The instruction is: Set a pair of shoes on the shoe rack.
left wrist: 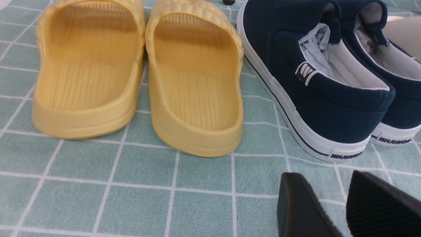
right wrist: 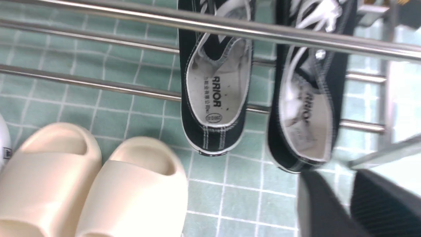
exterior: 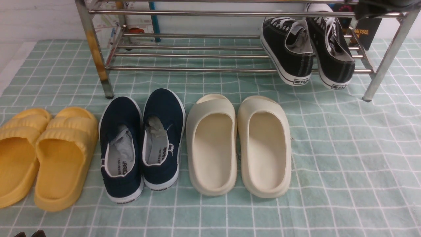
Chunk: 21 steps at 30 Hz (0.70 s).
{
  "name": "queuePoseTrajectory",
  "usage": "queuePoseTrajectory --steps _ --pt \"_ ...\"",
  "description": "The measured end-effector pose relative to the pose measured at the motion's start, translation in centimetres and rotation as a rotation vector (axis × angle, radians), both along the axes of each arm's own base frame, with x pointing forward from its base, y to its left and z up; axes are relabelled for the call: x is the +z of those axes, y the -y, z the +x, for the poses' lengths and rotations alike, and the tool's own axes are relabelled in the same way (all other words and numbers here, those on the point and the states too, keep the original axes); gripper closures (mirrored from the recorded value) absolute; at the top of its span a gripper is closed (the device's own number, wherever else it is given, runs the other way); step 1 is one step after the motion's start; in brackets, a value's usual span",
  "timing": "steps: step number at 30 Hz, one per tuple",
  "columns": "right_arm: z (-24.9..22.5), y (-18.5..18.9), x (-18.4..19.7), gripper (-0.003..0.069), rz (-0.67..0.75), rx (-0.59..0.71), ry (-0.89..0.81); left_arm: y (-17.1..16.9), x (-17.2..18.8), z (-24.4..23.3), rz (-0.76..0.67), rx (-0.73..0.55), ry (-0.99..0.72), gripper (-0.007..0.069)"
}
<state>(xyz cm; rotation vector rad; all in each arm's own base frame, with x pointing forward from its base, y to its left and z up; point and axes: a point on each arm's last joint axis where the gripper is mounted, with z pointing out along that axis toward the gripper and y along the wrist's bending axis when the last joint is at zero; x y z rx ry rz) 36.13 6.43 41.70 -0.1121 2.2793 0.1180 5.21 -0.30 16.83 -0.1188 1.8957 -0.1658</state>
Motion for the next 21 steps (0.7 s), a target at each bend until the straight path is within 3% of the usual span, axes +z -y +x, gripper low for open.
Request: queuePoseTrajectory --steps 3,9,15,21 --pt "-4.5 1.0 1.2 0.0659 -0.02 0.003 0.125 0.0 0.0 0.0 0.0 0.0 0.0 0.0387" --pt "-13.8 2.6 -0.2 0.0662 0.012 0.013 0.368 0.0 0.0 0.0 0.0 0.0 0.0 0.0387" --pt "-22.3 3.9 -11.4 0.0662 0.025 0.048 0.569 0.0 0.0 0.0 0.0 0.0 0.0 0.0387" --pt "-26.5 4.5 -18.2 0.0659 0.068 0.06 0.708 0.0 0.0 0.0 0.0 0.0 0.0 0.0387"
